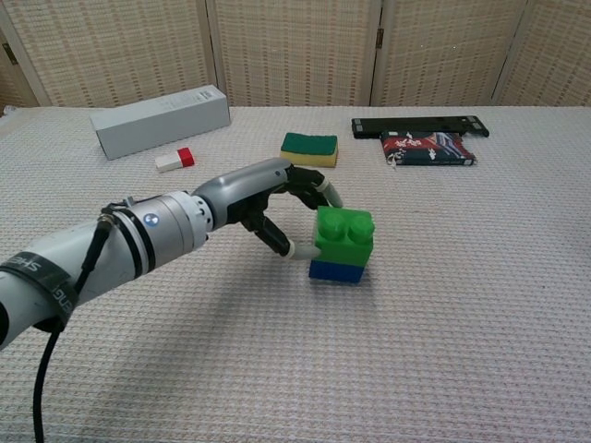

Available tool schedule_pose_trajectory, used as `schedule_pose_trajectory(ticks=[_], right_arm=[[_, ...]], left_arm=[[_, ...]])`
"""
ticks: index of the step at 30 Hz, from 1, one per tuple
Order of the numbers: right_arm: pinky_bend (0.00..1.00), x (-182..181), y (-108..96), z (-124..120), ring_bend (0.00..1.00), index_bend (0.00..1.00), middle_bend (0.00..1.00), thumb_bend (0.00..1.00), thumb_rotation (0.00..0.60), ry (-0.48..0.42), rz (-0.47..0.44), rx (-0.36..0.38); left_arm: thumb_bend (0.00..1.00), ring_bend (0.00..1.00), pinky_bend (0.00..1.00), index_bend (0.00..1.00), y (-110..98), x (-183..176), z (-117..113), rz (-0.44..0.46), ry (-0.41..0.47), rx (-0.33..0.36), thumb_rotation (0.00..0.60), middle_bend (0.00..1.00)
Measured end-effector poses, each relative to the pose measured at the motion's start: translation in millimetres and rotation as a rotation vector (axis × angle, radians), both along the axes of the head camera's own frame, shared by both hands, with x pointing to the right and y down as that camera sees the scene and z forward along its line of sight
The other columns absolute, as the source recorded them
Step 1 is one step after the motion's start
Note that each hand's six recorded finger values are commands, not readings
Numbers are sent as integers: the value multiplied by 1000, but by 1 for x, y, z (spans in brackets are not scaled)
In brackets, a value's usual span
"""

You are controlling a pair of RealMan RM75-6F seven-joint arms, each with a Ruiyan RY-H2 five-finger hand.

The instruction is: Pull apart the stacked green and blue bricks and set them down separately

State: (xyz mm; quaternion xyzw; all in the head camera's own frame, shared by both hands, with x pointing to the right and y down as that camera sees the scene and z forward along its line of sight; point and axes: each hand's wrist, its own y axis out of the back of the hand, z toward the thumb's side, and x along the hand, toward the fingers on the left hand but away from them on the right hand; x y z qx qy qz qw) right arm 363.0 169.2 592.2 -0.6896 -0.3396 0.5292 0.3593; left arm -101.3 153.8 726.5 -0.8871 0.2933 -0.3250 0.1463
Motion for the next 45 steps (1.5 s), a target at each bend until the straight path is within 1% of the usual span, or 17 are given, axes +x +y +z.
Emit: schedule_pose_trajectory(ticks=[5, 9, 10, 16, 20, 23, 29, 33, 37, 41, 45], right_arm=[[0, -1, 0, 1, 28, 0, 0, 204, 600, 1, -3, -3], [0, -1, 0, 3, 29, 0, 0, 204, 600, 4, -6, -7], [0, -2, 0, 3, 30, 0, 0, 204, 600, 5, -7, -8], [0, -3, -2, 14, 31, 0, 0, 204, 600, 1, -14, -39], [0, -4, -4, 20, 46, 0, 0, 204, 600, -30, -7, -65], [0, -6, -6, 25, 61, 0, 0, 204, 600, -84, 7, -90], [0, -10, -12, 39, 76, 1, 0, 204, 600, -254, 46, -170], [0, -12, -15, 52, 80, 28, 0, 204, 600, -386, 88, -244], [0, -12, -17, 65, 80, 63, 1, 205, 600, -510, 138, -315], [0, -15, -17, 81, 81, 92, 2, 204, 600, -639, 198, -394], [0, -25, -18, 99, 81, 117, 11, 205, 600, -772, 266, -491]], left_arm=[[355, 320, 12, 571, 1, -3, 1, -54, 44, -49, 600, 744], [372, 338, 14, 596, -2, -8, -1, -114, 91, -121, 600, 770], [373, 338, 14, 597, -3, -9, -2, -123, 98, -128, 600, 772], [377, 343, 19, 614, -11, -15, -14, -158, 125, -126, 600, 781], [380, 352, 22, 624, -19, -20, -26, -184, 145, -112, 600, 791], [381, 352, 22, 625, -24, -26, -36, -208, 163, -105, 600, 791], [382, 356, 21, 629, -34, -37, -58, -243, 196, -97, 600, 798], [383, 354, 17, 629, -44, -45, -69, -274, 203, -86, 600, 798], [383, 354, 16, 629, -48, -49, -74, -297, 214, -91, 600, 798], [384, 354, 15, 629, -49, -47, -77, -300, 226, -89, 600, 798], [384, 353, 15, 629, -50, -45, -81, -295, 236, -78, 600, 797]])
